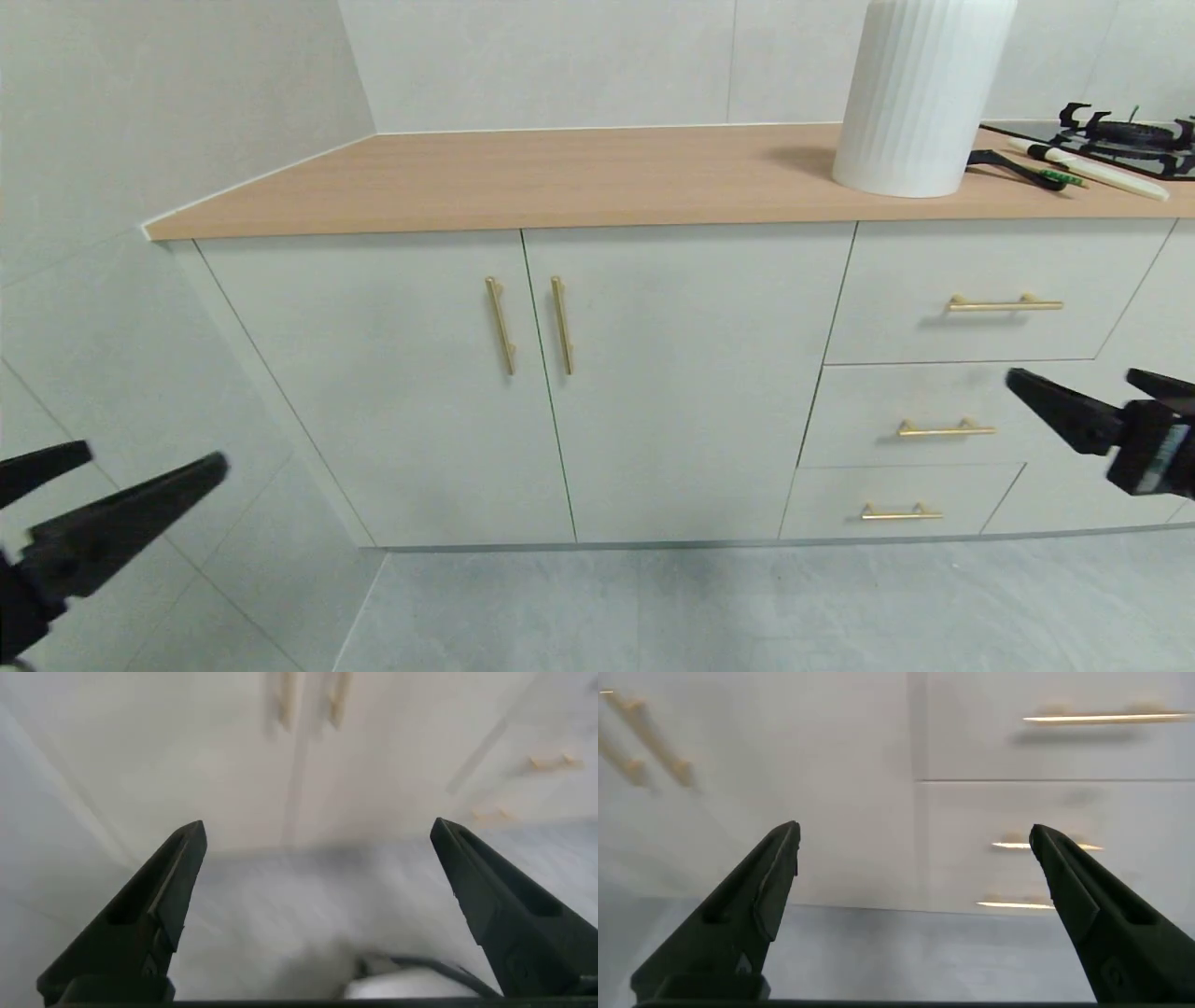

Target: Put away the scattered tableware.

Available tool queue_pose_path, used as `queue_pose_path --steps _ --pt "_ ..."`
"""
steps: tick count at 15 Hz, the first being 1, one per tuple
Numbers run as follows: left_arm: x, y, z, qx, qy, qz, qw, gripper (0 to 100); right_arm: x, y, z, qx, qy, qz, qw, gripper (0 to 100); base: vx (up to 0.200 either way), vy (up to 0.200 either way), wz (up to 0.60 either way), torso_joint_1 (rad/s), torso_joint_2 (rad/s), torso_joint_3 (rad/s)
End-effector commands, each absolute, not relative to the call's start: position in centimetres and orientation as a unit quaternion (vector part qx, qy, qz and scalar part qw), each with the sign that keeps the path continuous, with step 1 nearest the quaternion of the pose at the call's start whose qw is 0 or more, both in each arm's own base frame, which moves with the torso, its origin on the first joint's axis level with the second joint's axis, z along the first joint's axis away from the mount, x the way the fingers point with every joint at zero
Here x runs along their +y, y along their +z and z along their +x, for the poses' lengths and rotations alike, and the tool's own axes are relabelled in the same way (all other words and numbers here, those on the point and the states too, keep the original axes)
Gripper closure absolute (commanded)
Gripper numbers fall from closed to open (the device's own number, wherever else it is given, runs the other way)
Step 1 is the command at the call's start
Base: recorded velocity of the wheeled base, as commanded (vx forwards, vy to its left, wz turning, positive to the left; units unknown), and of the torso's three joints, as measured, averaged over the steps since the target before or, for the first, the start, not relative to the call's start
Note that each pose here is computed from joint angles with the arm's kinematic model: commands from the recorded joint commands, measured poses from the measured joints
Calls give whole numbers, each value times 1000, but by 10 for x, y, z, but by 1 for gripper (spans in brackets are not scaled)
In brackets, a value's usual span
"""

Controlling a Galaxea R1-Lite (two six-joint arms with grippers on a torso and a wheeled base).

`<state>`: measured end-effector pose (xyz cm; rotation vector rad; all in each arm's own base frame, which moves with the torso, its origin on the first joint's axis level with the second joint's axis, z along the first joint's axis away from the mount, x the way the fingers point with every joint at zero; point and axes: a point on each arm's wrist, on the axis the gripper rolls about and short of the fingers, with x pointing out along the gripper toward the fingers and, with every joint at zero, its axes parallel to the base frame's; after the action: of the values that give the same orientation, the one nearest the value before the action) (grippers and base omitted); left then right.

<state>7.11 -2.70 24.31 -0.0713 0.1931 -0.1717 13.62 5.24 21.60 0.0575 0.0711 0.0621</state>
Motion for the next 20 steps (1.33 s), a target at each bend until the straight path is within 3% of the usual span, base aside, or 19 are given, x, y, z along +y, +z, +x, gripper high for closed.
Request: queue_pose_path --steps 1,3,8,12,14,16,18,20 --pt "6 233 -1 -35 -29 -4 999 0 11 217 62 -34 -29 29 999 0 0 0 0 0 0 0" --pt "14 229 -27 -77 7 -6 997 0 -2 212 23 -63 -51 19 996 0 0 0 0 0 0 0" --pt "18 200 -72 -124 59 -7 991 0 -14 178 -45 -111 -112 -9 987 0 0 0 0 0 0 0" --pt "14 190 -68 -109 112 -7 988 0 -10 166 -53 -111 -161 -17 981 0 0 0 0 0 0 0" --pt "9 183 -78 -127 153 -1 980 0 -7 151 -56 -112 -178 -20 977 0 0 0 0 0 0 0" --pt "6 162 -72 -101 132 22 986 0 -7 131 -47 -84 -163 -25 983 0 0 0 0 0 0 0" --pt "6 131 -50 -53 123 29 990 0 -4 91 -27 -33 -88 -26 995 0 0 0 0 0 0 0" --pt "5 100 -29 -62 105 45 992 0 -2 81 -23 -25 -41 -15 999 0 0 0 0 0 0 0"
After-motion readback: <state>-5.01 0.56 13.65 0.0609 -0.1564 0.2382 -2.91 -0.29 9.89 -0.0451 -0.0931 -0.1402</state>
